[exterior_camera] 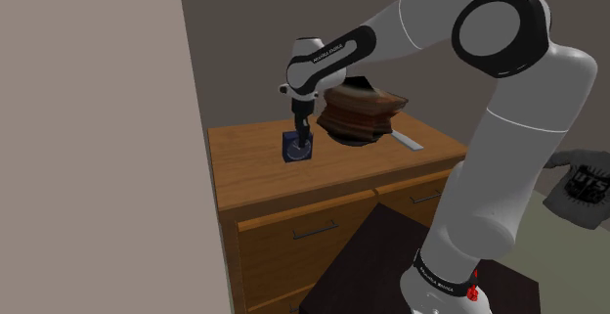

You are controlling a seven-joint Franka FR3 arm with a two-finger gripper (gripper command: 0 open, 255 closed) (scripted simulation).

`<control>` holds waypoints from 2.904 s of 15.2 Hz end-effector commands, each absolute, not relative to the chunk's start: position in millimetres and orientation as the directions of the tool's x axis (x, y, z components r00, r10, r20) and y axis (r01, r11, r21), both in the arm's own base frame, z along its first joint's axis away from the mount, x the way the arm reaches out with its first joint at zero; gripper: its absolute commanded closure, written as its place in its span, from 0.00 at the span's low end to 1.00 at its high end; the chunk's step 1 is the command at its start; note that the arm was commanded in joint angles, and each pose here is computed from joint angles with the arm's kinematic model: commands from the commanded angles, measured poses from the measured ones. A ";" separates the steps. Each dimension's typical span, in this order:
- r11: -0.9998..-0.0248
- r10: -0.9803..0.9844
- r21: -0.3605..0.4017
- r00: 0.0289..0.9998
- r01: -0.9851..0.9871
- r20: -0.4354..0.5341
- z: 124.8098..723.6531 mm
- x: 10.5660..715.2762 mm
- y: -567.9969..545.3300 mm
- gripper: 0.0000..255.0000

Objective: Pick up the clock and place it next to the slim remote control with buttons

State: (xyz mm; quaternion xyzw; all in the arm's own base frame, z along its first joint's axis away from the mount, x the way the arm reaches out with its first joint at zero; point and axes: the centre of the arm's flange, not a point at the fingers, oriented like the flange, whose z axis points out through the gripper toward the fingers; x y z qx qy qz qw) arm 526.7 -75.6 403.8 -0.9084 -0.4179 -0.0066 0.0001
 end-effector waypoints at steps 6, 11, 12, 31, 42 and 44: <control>-0.651 0.759 0.005 0.651 0.759 0.012 440.7 526.4 -75.6 1.00; -0.651 0.759 0.005 0.651 0.759 0.012 467.1 526.4 -75.6 1.00; -0.651 0.759 0.005 0.651 0.759 0.012 472.4 526.4 -75.6 1.00; -0.651 0.759 0.005 0.651 0.759 0.012 525.0 452.0 -168.2 1.00; -0.651 0.759 0.005 0.651 0.759 0.012 525.5 361.0 -281.4 1.00; -0.651 0.759 0.005 0.651 0.759 0.012 525.6 344.4 -302.0 1.00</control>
